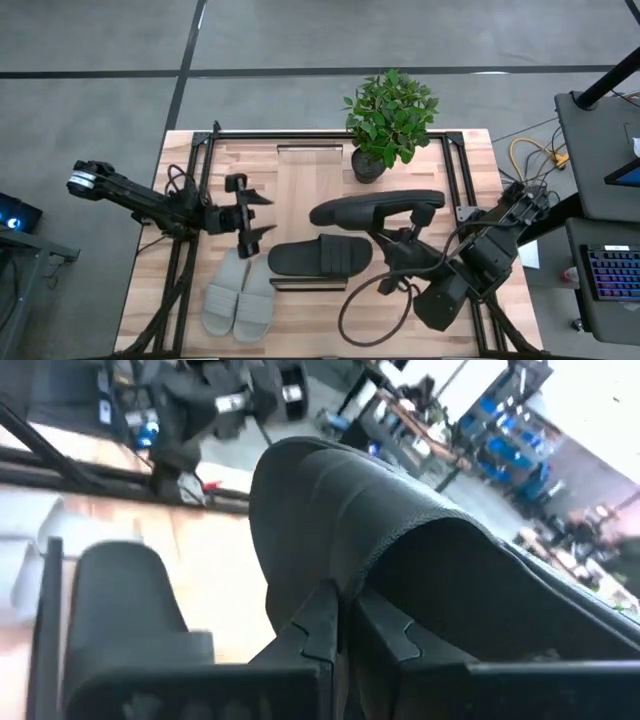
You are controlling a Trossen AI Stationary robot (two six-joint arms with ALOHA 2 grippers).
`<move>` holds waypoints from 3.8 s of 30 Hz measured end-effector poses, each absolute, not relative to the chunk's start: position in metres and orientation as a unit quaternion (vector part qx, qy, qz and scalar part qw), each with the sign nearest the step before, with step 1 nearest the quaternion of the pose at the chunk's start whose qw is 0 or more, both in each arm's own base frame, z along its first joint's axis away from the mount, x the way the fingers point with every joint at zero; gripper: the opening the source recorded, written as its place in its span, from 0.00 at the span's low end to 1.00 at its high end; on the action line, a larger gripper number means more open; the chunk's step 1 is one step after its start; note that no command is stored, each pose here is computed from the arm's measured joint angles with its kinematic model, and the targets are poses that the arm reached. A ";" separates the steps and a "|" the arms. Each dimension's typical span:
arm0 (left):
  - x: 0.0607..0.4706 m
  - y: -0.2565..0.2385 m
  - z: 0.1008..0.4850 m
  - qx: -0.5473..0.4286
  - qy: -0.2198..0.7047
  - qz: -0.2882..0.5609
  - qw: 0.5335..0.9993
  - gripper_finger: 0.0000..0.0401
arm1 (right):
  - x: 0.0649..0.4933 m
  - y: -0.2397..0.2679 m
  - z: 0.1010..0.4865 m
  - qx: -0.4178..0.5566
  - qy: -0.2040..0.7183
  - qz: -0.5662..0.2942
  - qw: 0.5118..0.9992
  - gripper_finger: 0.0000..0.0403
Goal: Pick and place slides into the shelf
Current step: Put the black slipper on the shelf
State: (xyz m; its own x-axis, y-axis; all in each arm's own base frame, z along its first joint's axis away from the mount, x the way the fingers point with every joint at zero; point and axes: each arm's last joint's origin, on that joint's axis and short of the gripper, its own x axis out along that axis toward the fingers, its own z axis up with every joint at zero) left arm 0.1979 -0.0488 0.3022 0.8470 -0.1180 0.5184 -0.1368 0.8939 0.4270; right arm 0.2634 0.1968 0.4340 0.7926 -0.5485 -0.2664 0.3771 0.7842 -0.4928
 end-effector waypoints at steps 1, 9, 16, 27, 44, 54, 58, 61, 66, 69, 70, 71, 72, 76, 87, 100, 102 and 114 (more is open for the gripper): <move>0.199 -0.049 0.303 0.231 -0.272 0.000 0.934 0.55 | 0.266 0.199 0.436 -0.214 0.195 -0.247 0.925 0.02; 0.200 -0.049 0.306 0.233 -0.266 -0.001 0.935 0.55 | 0.275 0.206 0.457 -0.230 0.128 -0.305 0.915 0.02; 0.200 -0.049 0.307 0.232 -0.269 0.000 0.935 0.55 | 0.276 0.201 0.469 -0.185 0.098 -0.329 0.921 0.02; 0.200 -0.051 0.308 0.218 -0.278 -0.037 0.935 0.55 | 0.286 0.206 0.467 -0.178 0.102 -0.247 0.947 0.02; 0.227 -0.060 0.317 0.187 -0.273 -0.066 0.941 0.55 | 0.297 0.206 0.451 -0.180 0.118 -0.213 0.953 0.02; 0.249 -0.065 0.324 0.186 -0.277 -0.059 0.941 0.55 | 0.300 0.207 0.439 -0.196 0.130 -0.222 0.946 0.02; 0.256 -0.067 0.327 0.185 -0.279 -0.056 0.941 0.55 | 0.300 0.206 0.437 -0.200 0.132 -0.229 0.943 0.02; 0.259 -0.067 0.329 0.185 -0.280 -0.054 0.940 0.54 | 0.300 0.206 0.437 -0.200 0.132 -0.230 0.943 0.02; 0.262 -0.068 0.331 0.194 -0.282 -0.048 0.939 0.41 | 0.301 0.207 0.437 -0.198 0.132 -0.221 0.946 0.02; 0.260 -0.067 0.334 0.208 -0.285 -0.041 0.935 0.28 | 0.301 0.207 0.437 -0.194 0.134 -0.205 0.950 0.02; 0.259 -0.067 0.334 0.215 -0.285 -0.034 0.933 0.24 | 0.301 0.207 0.437 -0.195 0.134 -0.204 0.950 0.02; 0.259 -0.066 0.335 0.219 -0.284 -0.027 0.933 0.18 | 0.301 0.207 0.436 -0.195 0.135 -0.203 0.950 0.02; 0.259 -0.066 0.335 0.222 -0.283 -0.018 0.933 0.13 | 0.301 0.207 0.436 -0.196 0.135 -0.203 0.950 0.02; 0.257 -0.064 0.337 0.229 -0.279 0.003 0.933 0.07 | 0.301 0.207 0.436 -0.196 0.136 -0.203 0.950 0.03; 0.254 -0.062 0.339 0.226 -0.274 0.023 0.935 0.07 | 0.301 0.208 0.436 -0.219 0.140 -0.197 0.945 0.05; 0.232 -0.055 0.344 0.227 -0.243 0.040 0.942 0.07 | 0.296 0.207 0.433 -0.250 0.154 -0.221 0.930 0.18; 0.228 -0.054 0.345 0.230 -0.230 0.037 0.945 0.07 | 0.294 0.209 0.433 -0.251 0.154 -0.223 0.929 0.20; 0.195 -0.045 0.362 0.230 -0.212 0.045 0.949 0.07 | 0.276 0.222 0.440 -0.248 0.140 -0.201 0.937 0.23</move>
State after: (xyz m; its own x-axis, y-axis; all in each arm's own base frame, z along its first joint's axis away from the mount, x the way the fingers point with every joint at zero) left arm 0.1954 -0.0446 0.3617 0.9057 -0.0117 0.4237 -0.1836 0.8901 0.4171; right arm 0.2763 0.2219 0.4398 0.8803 -0.4454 -0.1632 0.3067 0.7969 -0.5205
